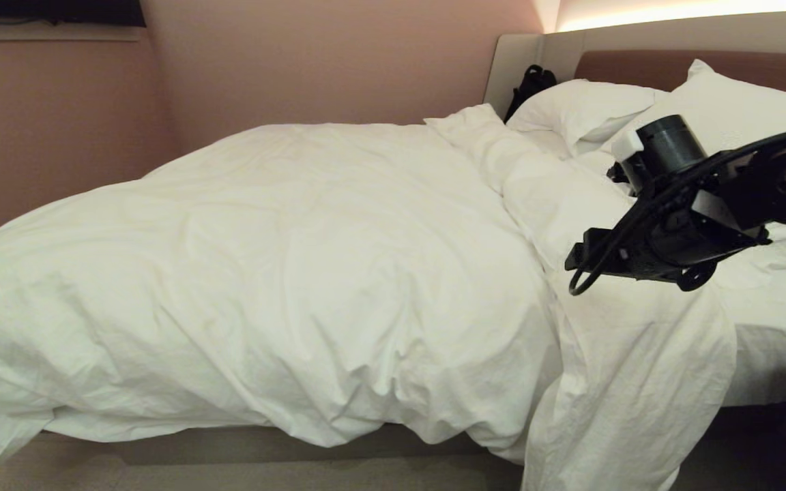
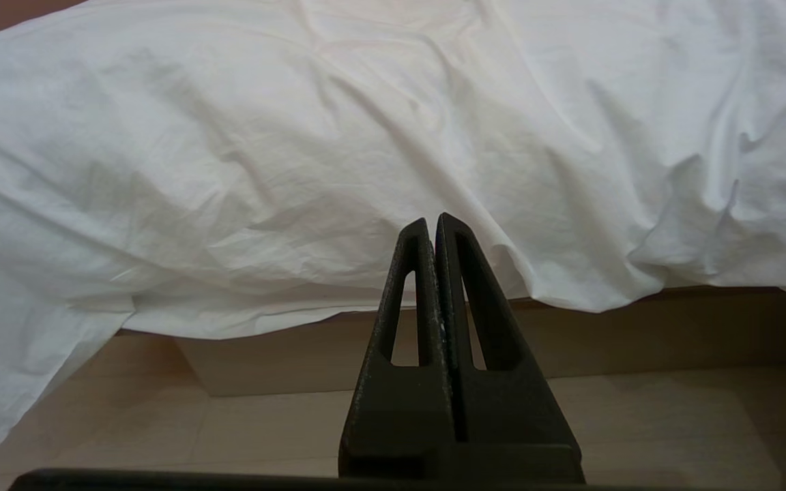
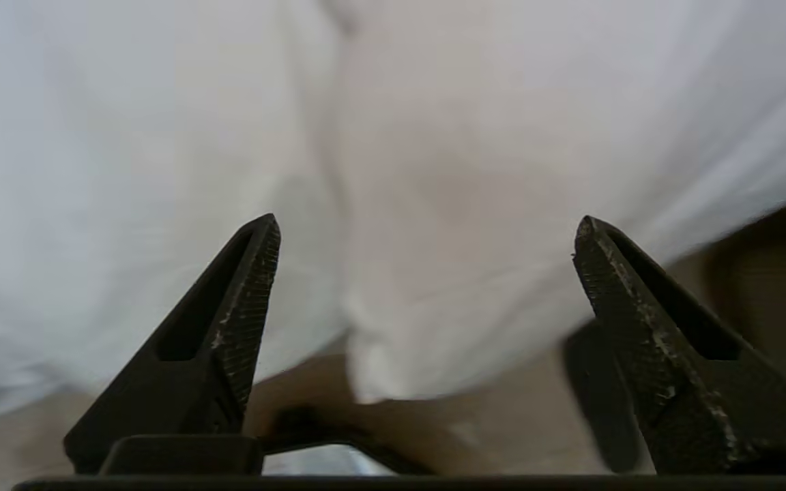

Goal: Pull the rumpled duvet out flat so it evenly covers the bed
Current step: Flatten the corners of the folded blanket

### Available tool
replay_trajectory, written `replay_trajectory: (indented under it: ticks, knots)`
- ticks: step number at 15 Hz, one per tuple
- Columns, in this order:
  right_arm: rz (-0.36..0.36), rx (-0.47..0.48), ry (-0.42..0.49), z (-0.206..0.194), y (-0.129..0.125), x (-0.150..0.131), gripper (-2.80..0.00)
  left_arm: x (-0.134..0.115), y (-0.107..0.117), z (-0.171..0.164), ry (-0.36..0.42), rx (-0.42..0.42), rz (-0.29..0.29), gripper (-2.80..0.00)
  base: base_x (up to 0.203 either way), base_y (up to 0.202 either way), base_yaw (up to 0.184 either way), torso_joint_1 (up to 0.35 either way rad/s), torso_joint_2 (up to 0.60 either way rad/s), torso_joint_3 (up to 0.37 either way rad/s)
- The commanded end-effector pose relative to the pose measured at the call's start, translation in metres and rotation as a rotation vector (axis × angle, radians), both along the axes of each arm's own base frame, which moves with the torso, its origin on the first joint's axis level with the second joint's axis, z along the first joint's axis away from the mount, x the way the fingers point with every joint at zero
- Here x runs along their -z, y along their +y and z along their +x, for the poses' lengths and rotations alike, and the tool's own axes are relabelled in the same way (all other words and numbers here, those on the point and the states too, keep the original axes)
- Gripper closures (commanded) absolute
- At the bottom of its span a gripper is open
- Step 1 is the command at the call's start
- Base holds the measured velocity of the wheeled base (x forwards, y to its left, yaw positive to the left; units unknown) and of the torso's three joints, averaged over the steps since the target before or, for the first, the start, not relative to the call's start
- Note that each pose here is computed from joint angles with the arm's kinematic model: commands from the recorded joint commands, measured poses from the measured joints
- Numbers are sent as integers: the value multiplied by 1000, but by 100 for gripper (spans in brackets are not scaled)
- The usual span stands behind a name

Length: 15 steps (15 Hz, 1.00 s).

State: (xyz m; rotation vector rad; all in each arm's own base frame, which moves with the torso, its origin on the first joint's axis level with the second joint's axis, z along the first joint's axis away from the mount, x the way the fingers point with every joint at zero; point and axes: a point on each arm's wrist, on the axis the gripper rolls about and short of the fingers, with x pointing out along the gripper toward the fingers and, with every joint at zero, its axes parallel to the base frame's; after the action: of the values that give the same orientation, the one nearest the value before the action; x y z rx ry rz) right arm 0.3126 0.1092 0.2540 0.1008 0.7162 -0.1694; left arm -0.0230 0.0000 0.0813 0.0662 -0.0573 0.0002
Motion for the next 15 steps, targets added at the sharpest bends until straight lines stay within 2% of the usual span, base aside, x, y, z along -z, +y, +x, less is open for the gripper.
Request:
replay_trajectory:
  ticks: [1,5,9,13,15]
  knots:
    - [-167,-6,95,13,-2,18,-280,0,0,0,0,1,0,0,0,0,0,0,0,0]
    - [-206,17,101,42,6,32,-280,0,0,0,-1,-2,-9,0,0,0,0,0,0,0]
    - [-257,42,108,71,12,49,-280,0,0,0,-4,-6,-59,0,0,0,0,0,0,0]
    - [-275,43,130,91,19,68,-280,0,0,0,-4,-8,-71,0,0,0,0,0,0,0]
    - [-333,67,154,96,20,79,-280,0,0,0,-4,-7,-71,0,0,0,0,0,0,0]
